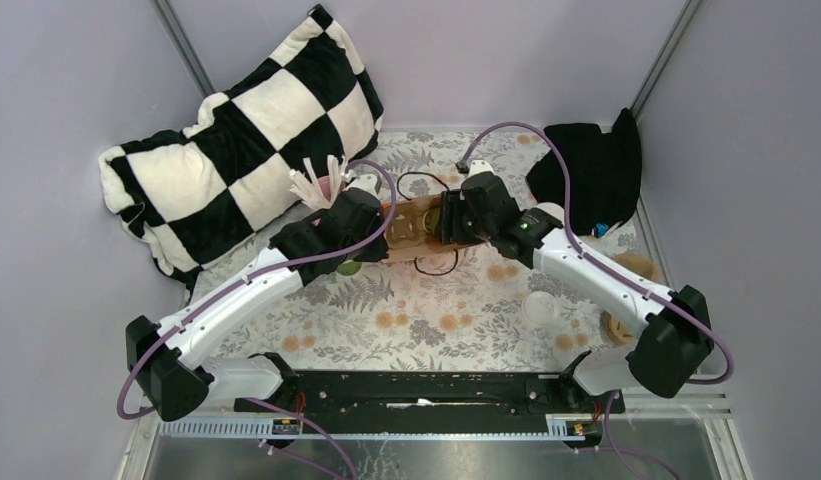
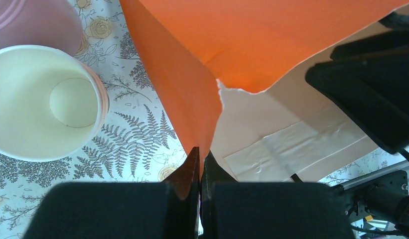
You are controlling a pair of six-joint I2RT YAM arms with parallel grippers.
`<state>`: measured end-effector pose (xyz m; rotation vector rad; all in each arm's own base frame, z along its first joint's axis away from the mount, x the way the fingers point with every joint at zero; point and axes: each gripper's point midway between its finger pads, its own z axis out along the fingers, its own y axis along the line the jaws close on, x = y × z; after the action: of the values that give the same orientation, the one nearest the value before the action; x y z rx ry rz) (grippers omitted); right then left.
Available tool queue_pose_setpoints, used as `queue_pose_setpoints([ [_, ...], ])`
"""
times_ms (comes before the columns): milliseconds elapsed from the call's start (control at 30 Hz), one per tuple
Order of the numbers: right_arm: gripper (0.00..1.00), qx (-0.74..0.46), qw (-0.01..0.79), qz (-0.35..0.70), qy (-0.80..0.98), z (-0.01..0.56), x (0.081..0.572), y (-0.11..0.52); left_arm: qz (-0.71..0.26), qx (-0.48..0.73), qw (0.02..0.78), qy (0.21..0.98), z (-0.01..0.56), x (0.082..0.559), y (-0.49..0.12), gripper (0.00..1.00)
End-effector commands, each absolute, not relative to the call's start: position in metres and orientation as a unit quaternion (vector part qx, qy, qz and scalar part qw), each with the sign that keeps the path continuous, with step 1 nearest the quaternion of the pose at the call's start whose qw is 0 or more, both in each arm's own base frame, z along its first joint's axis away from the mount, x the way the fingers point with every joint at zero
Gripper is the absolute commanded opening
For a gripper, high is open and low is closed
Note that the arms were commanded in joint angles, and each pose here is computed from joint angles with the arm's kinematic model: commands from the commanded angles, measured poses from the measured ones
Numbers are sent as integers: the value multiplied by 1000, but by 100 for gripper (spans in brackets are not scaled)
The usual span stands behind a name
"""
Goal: Pack the takeout coffee
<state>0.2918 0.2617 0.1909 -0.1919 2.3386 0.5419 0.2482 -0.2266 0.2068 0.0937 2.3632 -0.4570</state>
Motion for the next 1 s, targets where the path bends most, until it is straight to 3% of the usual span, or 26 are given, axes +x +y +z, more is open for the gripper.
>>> queue_pose_setpoints([
  [0, 54, -50, 455, 204, 865, 204, 334, 268, -213, 37, 393, 893, 241, 256, -236, 0],
  [67, 47, -40, 462, 189, 866, 199, 342, 267, -213, 38, 394, 894, 242, 257, -236, 0],
  [467, 43, -28, 463, 170, 869, 161, 366, 286, -213, 26, 391, 895, 241, 256, -235, 0],
  [600, 25, -34, 484, 177, 856, 168, 374, 295, -220, 21, 385, 896, 239, 256, -239, 0],
  [667, 3, -30, 470, 146, 870, 175, 370, 283, -213, 8, 385, 898, 238, 258, -236, 0],
  [700, 0, -27, 465, 140, 874, 186, 367, 279, -208, 1, 385, 899, 239, 260, -235, 0],
  [967, 0, -77, 396, 188, 896, 274, 304, 265, -127, -65, 391, 909, 245, 280, -215, 0],
])
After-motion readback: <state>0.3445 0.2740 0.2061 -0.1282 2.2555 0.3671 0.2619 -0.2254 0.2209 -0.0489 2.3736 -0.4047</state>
